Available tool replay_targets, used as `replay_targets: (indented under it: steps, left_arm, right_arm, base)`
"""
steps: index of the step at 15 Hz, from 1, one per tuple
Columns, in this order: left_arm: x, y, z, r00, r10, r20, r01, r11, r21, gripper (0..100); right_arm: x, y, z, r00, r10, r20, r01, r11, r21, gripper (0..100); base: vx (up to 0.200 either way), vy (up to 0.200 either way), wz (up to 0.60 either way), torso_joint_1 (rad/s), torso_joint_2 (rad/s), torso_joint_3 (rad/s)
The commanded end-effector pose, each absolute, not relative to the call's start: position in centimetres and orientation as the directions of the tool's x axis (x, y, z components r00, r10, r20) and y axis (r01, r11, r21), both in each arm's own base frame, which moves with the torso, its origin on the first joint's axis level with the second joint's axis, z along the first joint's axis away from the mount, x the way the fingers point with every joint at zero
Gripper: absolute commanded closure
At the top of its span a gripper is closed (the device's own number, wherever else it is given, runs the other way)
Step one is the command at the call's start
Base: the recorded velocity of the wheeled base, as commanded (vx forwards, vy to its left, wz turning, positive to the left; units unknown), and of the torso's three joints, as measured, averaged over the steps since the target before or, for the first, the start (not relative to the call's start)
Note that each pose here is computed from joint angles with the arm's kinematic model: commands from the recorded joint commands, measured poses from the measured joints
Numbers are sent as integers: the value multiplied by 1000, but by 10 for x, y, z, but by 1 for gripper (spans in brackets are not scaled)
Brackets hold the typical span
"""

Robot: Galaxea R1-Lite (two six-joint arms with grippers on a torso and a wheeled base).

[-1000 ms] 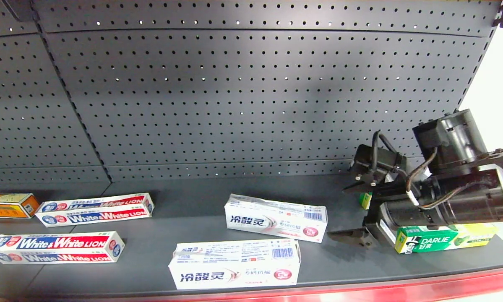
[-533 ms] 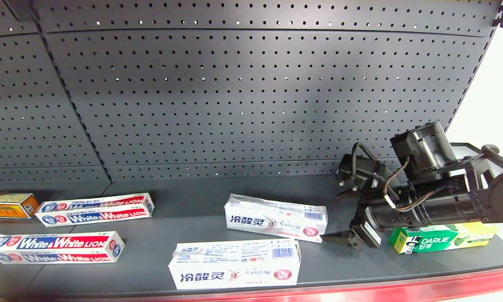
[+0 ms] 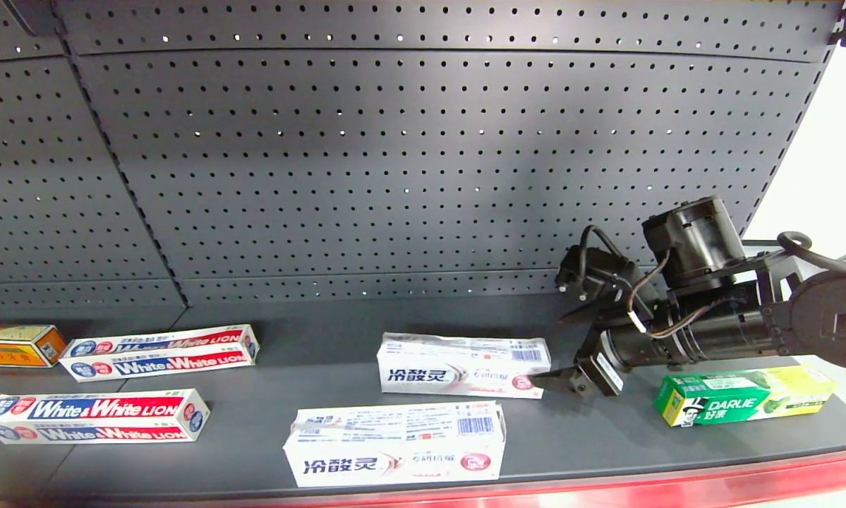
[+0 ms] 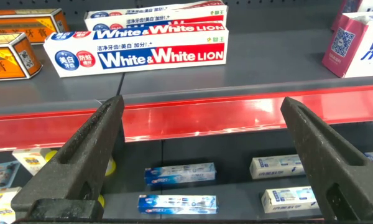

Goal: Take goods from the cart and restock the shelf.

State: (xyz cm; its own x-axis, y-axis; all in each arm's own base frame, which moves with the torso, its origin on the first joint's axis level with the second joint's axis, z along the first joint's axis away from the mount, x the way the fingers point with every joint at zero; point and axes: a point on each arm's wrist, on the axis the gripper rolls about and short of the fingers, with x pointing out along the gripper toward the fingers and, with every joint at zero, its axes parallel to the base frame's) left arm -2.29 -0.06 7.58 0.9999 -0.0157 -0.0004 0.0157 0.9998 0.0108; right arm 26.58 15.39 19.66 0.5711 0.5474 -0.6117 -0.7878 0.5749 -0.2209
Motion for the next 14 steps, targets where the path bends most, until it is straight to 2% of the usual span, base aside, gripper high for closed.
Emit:
replay_targets:
  steps: [1,5,8,14]
  left_arm:
    - [-23,-1,76,1000,-15,0,15,1000,11,0]
    - [-23,-1,76,1000,-15,0,15,1000,11,0]
    - [-23,-1,76,1000,-15,0,15,1000,11,0]
    - [-23,-1,76,1000,-15,0,15,1000,11,0]
  right_arm:
    - [270,152,193,571,538,-620,-783,584,-214,0]
    - [269,147,194,579,532,-618,-772,601,-206,0]
    - [264,130,210,629,518,-580,-736,638,-227,0]
    - [269,120,202,633,487,-602,-715,665,-214,0]
  base:
    - [0,0,0,0,0,0]
    - [0,0,0,0,0,0]
    - [0,0,0,0,0,0]
    - [0,0,0,0,0,0]
